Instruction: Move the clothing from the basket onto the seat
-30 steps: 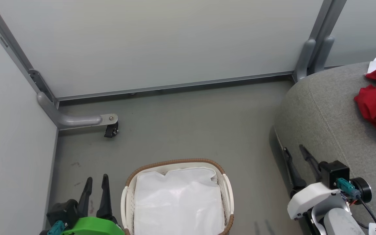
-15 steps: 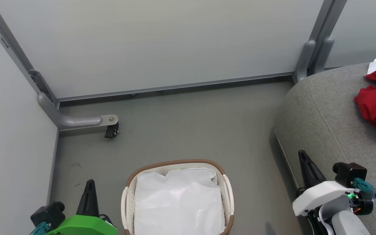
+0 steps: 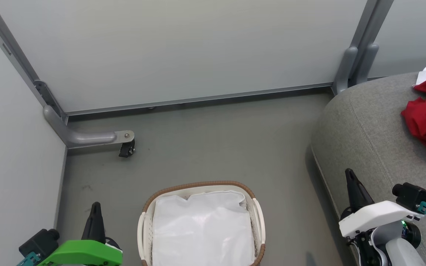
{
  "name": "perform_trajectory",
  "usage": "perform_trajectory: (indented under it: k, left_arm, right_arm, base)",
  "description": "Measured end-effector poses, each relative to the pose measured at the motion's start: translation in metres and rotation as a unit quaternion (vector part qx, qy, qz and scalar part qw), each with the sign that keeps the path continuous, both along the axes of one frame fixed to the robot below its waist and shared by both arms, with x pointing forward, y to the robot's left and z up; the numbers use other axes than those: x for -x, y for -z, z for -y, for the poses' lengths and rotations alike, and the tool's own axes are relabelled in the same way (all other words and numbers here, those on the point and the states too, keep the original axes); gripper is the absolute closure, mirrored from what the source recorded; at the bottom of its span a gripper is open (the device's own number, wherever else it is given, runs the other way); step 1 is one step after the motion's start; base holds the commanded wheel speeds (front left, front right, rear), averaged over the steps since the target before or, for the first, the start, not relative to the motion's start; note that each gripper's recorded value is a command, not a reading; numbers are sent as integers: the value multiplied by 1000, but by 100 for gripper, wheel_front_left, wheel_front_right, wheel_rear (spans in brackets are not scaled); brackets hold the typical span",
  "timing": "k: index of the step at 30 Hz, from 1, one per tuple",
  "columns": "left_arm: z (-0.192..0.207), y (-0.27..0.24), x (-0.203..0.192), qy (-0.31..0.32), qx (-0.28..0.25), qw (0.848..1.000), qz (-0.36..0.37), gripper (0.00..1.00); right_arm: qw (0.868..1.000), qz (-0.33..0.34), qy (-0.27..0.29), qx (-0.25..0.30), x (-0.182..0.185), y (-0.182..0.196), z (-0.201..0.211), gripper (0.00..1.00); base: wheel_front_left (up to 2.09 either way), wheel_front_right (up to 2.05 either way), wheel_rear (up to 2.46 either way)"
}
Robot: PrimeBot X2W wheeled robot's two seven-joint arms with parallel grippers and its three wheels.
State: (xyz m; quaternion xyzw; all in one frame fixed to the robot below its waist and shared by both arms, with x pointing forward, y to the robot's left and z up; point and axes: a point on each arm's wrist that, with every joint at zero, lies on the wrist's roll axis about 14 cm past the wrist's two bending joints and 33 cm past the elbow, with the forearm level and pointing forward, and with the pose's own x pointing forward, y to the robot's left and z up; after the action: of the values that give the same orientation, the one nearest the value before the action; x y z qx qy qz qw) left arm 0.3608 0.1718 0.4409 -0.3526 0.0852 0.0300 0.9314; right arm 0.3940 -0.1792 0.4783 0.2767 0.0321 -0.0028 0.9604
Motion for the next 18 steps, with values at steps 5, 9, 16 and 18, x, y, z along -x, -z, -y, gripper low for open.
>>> perform_trajectory:
  k: [5, 9, 16, 18]
  left_arm:
    - [-2, -4, -4, -8, 32, 999, 2, 100]
    - [-5, -6, -5, -15, 56, 998, 2, 100]
    - [-8, -9, -7, -23, 96, 995, 4, 100]
    - [-8, -10, -8, -25, 109, 994, 5, 100]
  right_arm:
    - [999, -7, 8, -39, 2, 2, 3, 100]
    - [998, -7, 12, -68, 2, 1, 4, 100]
    - [993, -8, 20, -116, 2, -1, 7, 100]
    - [991, -8, 21, -129, 2, -2, 8, 100]
  base:
    - [0, 0, 0]
    - [0, 0, 0]
    - [0, 0, 0]
    - [0, 0, 0]
